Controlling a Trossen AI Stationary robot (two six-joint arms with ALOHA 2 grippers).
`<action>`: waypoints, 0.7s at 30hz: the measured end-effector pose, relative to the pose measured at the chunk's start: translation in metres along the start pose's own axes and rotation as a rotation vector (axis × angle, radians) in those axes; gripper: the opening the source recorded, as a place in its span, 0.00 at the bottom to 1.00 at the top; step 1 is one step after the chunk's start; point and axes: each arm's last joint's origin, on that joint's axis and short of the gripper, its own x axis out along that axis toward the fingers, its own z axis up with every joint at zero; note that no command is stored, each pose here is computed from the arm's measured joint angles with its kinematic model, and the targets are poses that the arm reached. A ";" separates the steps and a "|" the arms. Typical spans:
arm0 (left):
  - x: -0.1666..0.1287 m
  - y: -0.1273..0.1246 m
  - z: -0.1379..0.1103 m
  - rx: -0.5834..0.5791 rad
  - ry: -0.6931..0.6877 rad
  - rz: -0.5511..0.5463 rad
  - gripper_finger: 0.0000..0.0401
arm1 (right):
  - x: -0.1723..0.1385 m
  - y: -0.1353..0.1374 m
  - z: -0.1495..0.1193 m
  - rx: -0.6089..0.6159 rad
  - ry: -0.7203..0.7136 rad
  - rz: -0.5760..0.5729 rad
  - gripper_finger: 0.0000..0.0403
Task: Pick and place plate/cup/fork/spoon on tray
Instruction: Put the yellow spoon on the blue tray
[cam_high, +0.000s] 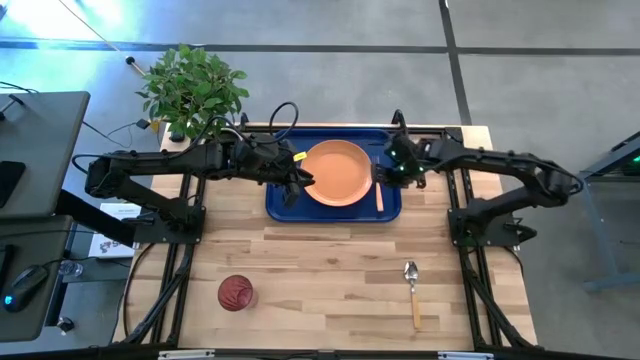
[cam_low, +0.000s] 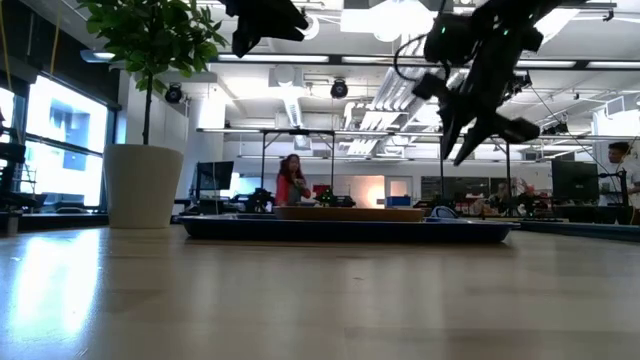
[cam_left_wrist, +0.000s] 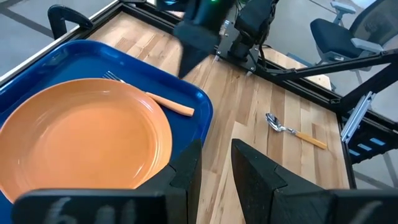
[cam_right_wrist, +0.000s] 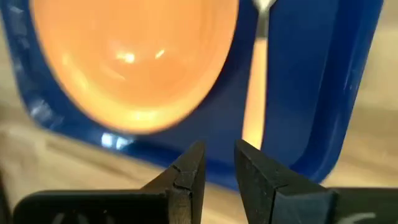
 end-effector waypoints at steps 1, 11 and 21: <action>0.000 0.000 0.000 0.001 -0.001 0.000 0.20 | -0.003 0.002 -0.007 -0.005 0.010 0.012 0.18; 0.000 0.000 0.000 0.001 -0.001 0.002 0.20 | -0.015 0.015 -0.082 -0.006 0.152 0.012 0.18; 0.000 0.000 0.000 -0.007 0.000 0.003 0.20 | -0.019 0.008 -0.146 0.042 0.270 -0.104 0.18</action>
